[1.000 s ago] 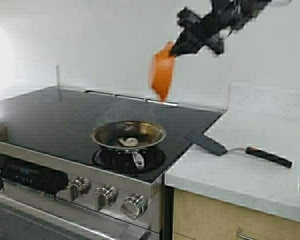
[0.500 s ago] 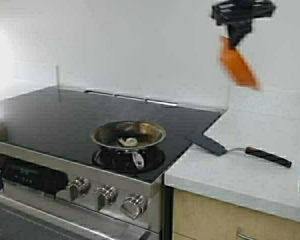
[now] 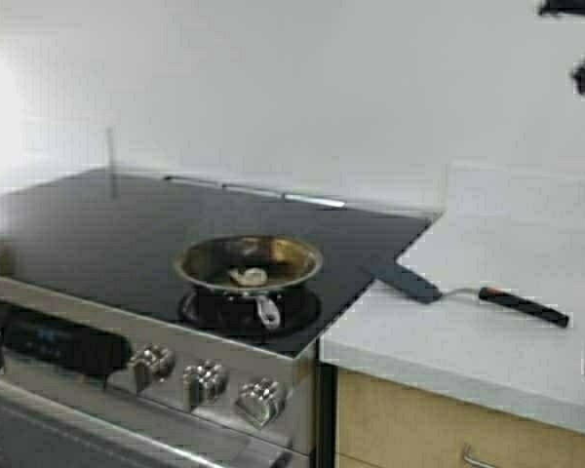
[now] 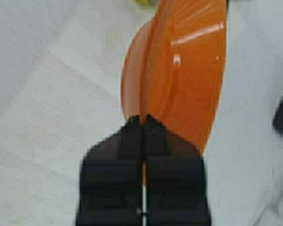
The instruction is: Add oil to the pan and cook the shrimp and serve it
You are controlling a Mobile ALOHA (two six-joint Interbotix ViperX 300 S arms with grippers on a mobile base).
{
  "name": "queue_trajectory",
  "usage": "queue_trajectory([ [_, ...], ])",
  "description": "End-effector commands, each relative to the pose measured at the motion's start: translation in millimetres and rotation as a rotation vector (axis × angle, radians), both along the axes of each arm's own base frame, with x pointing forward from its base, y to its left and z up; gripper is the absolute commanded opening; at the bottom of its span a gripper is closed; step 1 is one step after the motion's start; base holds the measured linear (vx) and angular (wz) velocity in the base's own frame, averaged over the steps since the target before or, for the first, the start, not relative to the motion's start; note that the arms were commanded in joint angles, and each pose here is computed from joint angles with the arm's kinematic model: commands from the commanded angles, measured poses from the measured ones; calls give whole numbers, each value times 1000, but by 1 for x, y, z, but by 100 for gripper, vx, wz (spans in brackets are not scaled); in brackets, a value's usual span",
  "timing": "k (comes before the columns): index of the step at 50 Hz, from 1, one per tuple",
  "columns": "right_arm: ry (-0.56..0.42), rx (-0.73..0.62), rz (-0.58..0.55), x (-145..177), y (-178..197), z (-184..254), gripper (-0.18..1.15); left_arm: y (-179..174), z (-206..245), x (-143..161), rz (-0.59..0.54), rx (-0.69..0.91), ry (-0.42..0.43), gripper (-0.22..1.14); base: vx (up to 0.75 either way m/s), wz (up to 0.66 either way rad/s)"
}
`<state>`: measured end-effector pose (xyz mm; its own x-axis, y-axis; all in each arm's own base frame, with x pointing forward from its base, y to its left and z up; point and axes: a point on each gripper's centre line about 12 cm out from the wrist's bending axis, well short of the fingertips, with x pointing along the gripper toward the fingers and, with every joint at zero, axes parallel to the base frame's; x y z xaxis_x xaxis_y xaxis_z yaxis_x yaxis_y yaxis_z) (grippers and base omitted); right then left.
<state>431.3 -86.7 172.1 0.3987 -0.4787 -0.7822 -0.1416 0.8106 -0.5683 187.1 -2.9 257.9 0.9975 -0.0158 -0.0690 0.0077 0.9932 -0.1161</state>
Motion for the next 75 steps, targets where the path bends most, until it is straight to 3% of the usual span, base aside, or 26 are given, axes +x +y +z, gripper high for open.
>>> queue_trajectory([
  [1, 20, 1, -65, -6, -30, -10, 5, 0, 3, 2, 2, 0, -6, 3, 0, 0],
  [16, 142, -53, -102, -10, -67, -54, 5, 0, 3, 2, 2, 0, -6, 3, 0, 0],
  [33, 266, -133, -69, 8, -81, -109, 5, 0, 1, 2, 2, 0, 0, 3, 0, 0],
  [47, 186, -137, -104, 26, -86, -130, 5, 0, -2, 5, 1, 2, 17, 3, 0, 0],
  [75, 199, -125, -95, 25, -84, -171, 6, 0, -3, 6, 1, 3, 24, 3, 0, 0],
])
